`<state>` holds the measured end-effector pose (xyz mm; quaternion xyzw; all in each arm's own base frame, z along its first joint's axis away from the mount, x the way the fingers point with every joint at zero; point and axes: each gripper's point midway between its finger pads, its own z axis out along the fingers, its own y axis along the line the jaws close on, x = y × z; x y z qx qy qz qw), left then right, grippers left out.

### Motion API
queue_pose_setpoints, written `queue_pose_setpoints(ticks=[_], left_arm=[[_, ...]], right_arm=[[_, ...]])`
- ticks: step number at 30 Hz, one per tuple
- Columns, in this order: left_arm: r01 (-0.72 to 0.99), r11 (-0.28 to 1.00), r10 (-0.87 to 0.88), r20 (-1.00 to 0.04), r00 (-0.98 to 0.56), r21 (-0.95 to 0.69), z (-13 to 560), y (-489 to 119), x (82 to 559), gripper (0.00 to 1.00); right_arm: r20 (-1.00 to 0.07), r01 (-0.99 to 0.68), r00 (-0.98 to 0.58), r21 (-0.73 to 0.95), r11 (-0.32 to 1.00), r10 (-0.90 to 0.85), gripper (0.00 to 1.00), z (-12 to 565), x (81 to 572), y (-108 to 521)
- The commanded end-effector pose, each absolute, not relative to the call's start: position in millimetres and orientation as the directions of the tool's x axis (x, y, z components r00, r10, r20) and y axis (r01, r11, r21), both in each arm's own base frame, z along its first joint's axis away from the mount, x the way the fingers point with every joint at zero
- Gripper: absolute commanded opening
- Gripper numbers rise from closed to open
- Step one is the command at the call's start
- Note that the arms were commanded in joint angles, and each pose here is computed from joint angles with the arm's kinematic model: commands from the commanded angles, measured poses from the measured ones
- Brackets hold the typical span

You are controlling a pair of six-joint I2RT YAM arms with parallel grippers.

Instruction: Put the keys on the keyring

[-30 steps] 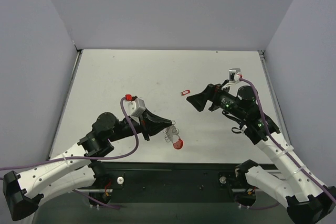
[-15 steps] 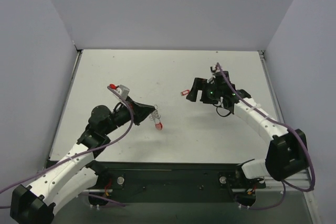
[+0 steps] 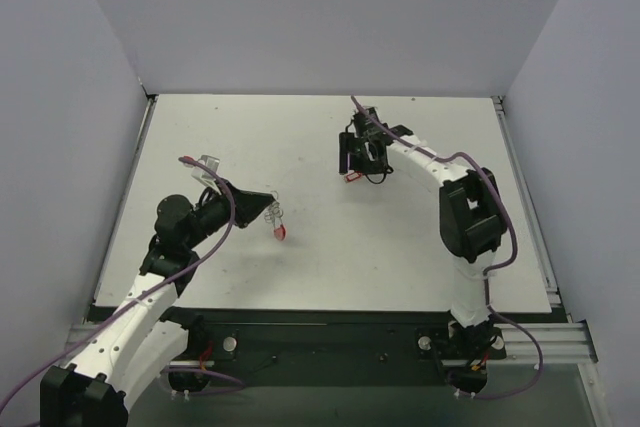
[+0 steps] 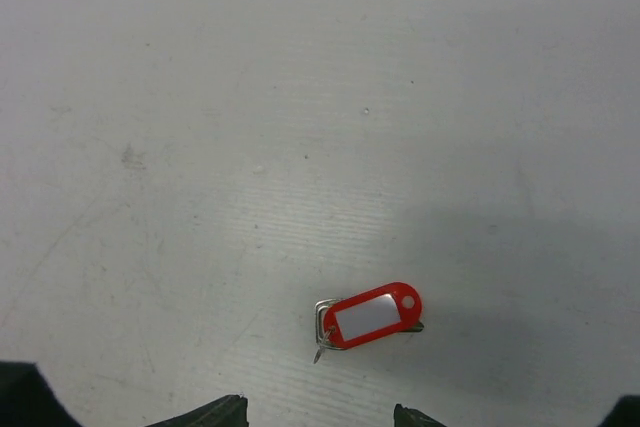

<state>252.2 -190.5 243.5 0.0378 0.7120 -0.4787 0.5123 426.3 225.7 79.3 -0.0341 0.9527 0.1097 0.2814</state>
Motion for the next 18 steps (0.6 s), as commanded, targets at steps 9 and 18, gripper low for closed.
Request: queue_pose_setpoints(ticks=[9, 18], left_arm=[[0.589, 0.501, -0.433, -0.773, -0.463, -0.633, 256.1, -193.3, 248.8, 0.00], [0.597, 0.485, -0.437, -0.768, -0.469, -0.640, 253.7, -194.8, 245.8, 0.00]], right_arm=[[-0.463, -0.075, -0.887, 0.132, 0.988, -0.006, 0.51, 47.8, 441.5, 227.6], [-0.432, -0.078, -0.902, 0.175, 0.981, 0.005, 0.35, 37.4, 446.3, 236.8]])
